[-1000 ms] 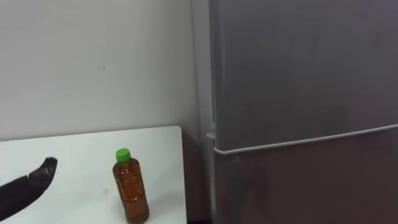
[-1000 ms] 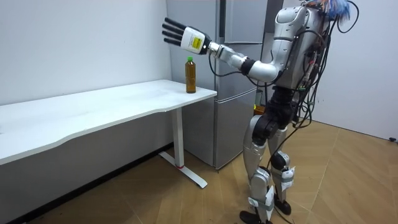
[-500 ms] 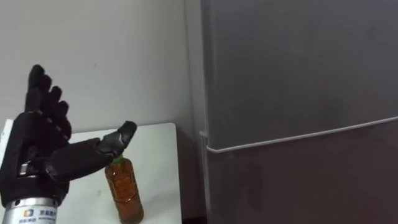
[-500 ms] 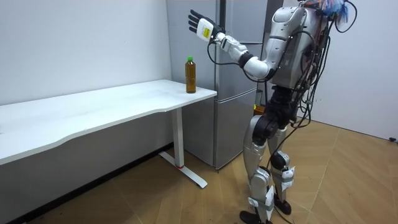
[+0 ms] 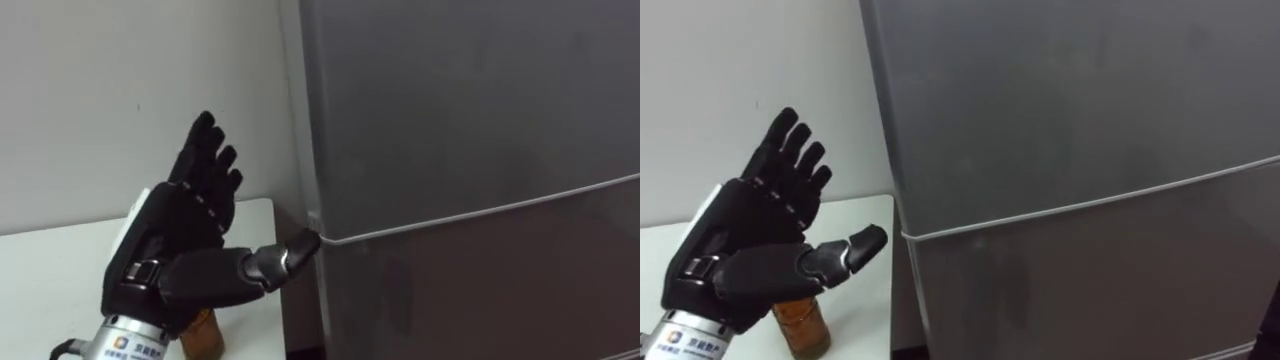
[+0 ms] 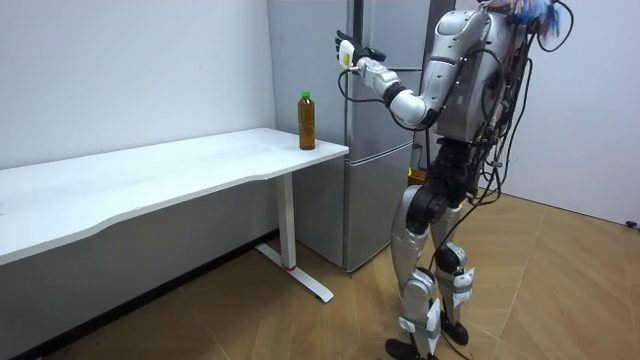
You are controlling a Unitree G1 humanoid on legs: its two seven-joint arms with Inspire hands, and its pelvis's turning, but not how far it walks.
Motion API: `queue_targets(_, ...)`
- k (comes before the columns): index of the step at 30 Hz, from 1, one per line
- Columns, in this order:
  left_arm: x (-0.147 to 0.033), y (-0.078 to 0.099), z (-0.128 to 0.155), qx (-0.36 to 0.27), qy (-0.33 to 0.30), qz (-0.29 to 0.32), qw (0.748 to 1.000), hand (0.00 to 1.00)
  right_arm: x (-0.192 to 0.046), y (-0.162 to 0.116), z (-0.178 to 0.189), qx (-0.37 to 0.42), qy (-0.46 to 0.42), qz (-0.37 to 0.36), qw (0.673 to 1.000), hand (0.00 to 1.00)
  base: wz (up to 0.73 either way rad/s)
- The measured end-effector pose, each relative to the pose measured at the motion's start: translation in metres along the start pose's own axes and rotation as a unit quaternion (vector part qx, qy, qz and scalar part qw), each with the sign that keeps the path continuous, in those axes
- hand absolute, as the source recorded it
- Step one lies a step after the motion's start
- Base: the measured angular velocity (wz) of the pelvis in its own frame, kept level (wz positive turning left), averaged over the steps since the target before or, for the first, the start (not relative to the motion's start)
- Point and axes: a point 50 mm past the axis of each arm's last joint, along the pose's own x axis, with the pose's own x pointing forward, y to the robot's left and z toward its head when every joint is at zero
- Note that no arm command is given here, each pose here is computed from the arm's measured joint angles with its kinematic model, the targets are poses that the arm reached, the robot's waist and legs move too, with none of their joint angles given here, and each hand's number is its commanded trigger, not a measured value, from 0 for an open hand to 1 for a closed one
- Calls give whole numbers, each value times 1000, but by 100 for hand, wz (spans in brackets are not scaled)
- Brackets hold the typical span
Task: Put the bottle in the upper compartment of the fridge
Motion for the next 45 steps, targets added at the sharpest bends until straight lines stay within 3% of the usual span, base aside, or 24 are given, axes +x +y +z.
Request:
queue_targets(19,9,-31,-5,-17,8,-115,993,0,0,-2,6,-26,-1,0,1000,0,0)
queue_targets(27,12,-38,3,-13,-9,-155,988,0,2,3,10,-46,-3,5,999,0,10)
queue_targets(39,11,-38,10,5,-15,-165,986,0,2,4,10,-48,-4,3,999,0,1)
queue_targets(41,11,-37,10,6,-15,-165,986,58,2,4,10,-48,-4,3,999,0,0)
queue_targets(42,11,-37,10,6,-14,-165,986,72,2,4,10,-48,-4,3,999,0,0)
queue_targets(43,11,-37,10,6,-15,-165,986,100,2,4,10,-48,-4,3,999,0,0)
queue_targets(45,11,-36,10,7,-15,-162,987,100,3,4,12,-49,-8,4,999,0,0)
